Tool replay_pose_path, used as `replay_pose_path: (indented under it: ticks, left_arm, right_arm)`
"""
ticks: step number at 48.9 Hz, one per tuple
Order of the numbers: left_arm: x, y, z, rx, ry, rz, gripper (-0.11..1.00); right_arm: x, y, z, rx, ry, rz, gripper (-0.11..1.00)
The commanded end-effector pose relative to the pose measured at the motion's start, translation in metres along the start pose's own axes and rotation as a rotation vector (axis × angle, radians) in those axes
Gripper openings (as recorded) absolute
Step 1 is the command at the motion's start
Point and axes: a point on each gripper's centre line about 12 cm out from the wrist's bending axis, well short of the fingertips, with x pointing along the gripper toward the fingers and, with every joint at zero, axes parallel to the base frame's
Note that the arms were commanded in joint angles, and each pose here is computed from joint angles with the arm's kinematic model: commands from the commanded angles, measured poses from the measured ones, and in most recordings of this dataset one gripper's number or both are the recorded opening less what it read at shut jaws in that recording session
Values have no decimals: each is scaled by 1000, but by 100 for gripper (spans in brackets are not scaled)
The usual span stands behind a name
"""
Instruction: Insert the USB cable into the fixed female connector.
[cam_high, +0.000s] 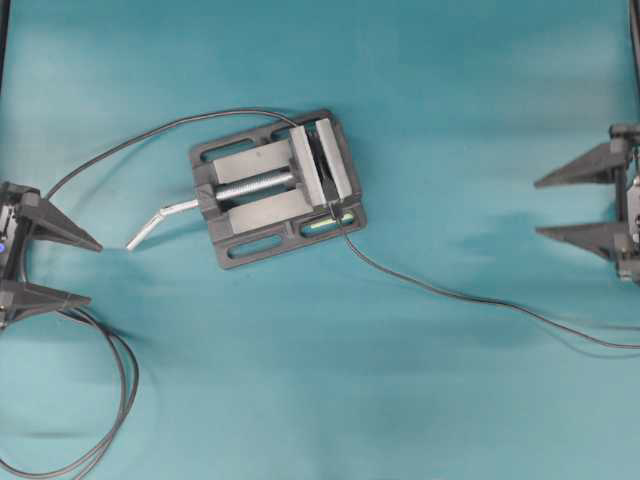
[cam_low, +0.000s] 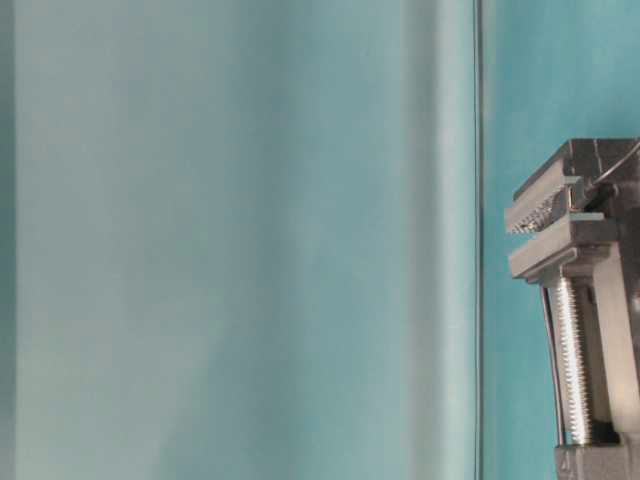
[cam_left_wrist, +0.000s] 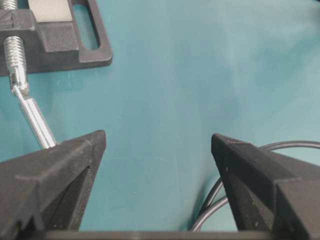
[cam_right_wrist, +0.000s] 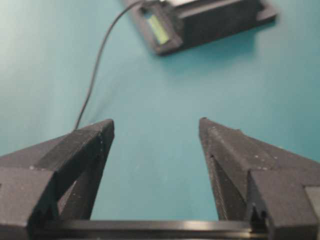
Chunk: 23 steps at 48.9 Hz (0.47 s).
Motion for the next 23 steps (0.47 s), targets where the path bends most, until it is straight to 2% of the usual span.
replay_pose_path:
  ticks: [1,6,11,18,23]
  left_arm:
    - [1,-1,5,-11,-12,-2,100]
    - [1,-1,5,-11,-12,-2,100]
    - [1,-1,5,-11,-12,-2,100]
    - [1,-1,5,-11,-12,-2,100]
    - [1,-1,5,-11,-12,-2,100]
  right_arm:
    - [1,3,11,-40,-13,19,72]
    - [1,4,16,-99,-20,29,72]
    - [1,7,16,-129,-5,52,72]
    - [0,14,15,-115,49,114,72]
    - [0,15,19,-91,45,115,72]
